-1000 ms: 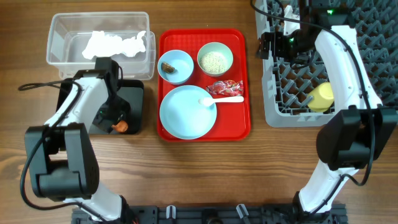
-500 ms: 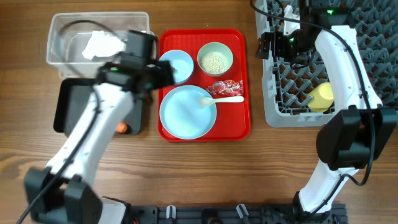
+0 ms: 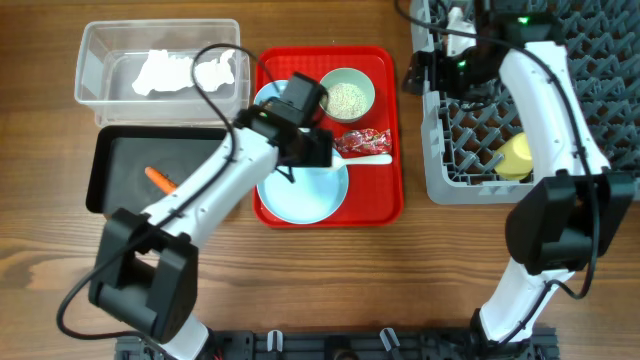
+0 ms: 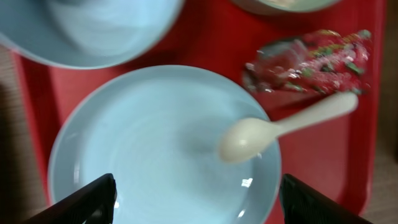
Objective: Sort waste into correct bins and load items into the dishwasher rack
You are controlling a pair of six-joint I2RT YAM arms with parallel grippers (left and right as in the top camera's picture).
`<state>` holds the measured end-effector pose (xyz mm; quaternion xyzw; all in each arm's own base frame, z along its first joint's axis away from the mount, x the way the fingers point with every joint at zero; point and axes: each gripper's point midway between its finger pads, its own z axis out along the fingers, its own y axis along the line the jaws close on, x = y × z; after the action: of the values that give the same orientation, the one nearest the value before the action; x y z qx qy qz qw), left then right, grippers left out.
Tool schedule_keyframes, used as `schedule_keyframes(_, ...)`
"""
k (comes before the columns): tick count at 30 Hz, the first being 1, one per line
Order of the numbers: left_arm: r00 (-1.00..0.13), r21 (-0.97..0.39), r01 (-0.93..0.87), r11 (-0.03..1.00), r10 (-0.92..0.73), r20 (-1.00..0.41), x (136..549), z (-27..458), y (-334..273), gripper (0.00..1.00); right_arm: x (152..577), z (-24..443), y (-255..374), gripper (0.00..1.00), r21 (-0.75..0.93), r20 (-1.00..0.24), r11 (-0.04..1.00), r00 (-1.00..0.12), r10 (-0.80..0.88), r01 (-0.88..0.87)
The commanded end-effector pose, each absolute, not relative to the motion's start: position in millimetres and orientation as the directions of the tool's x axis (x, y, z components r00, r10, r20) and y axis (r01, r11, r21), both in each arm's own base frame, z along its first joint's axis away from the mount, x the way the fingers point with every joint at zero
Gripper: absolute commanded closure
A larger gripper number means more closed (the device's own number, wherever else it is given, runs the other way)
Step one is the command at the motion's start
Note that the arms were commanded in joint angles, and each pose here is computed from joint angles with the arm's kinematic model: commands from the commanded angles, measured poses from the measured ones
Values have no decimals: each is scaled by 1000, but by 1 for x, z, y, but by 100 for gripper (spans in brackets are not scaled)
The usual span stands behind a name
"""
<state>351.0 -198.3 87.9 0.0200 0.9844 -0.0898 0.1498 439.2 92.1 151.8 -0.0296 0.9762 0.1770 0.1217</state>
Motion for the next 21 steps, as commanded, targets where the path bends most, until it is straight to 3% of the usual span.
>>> schedule_keyframes(1, -909, -269, -172, 948, -258, -327, 370, 135, -152, 11, 420, 139, 130, 0, 355, -236, 906, -960, -153, -231)
schedule_keyframes(4, -847, -341, -244, 908, -371, -382, 378, 172, -120, 4, 409, 129, 154, 2, 339, -249, 874, -929, -274, -348)
schedule_keyframes(6, -806, -364, -271, 891, -417, -420, 381, 192, -99, 2, 402, 124, 169, 10, 317, -273, 832, -884, -378, -454)
schedule_keyframes(12, -770, -370, -316, 874, -464, -438, 383, 202, -72, 0, 377, 101, 186, 23, 270, -285, 679, -730, -621, -683)
schedule_keyframes(16, -769, -368, -318, 874, -465, -439, 383, 201, -71, 0, 353, 70, 182, 24, 281, -266, 574, -637, -723, -769)
schedule_keyframes(21, -783, -341, -280, 898, -418, -460, 383, 201, -70, 0, 336, 42, 191, 24, 318, -336, 456, -549, -765, -831)
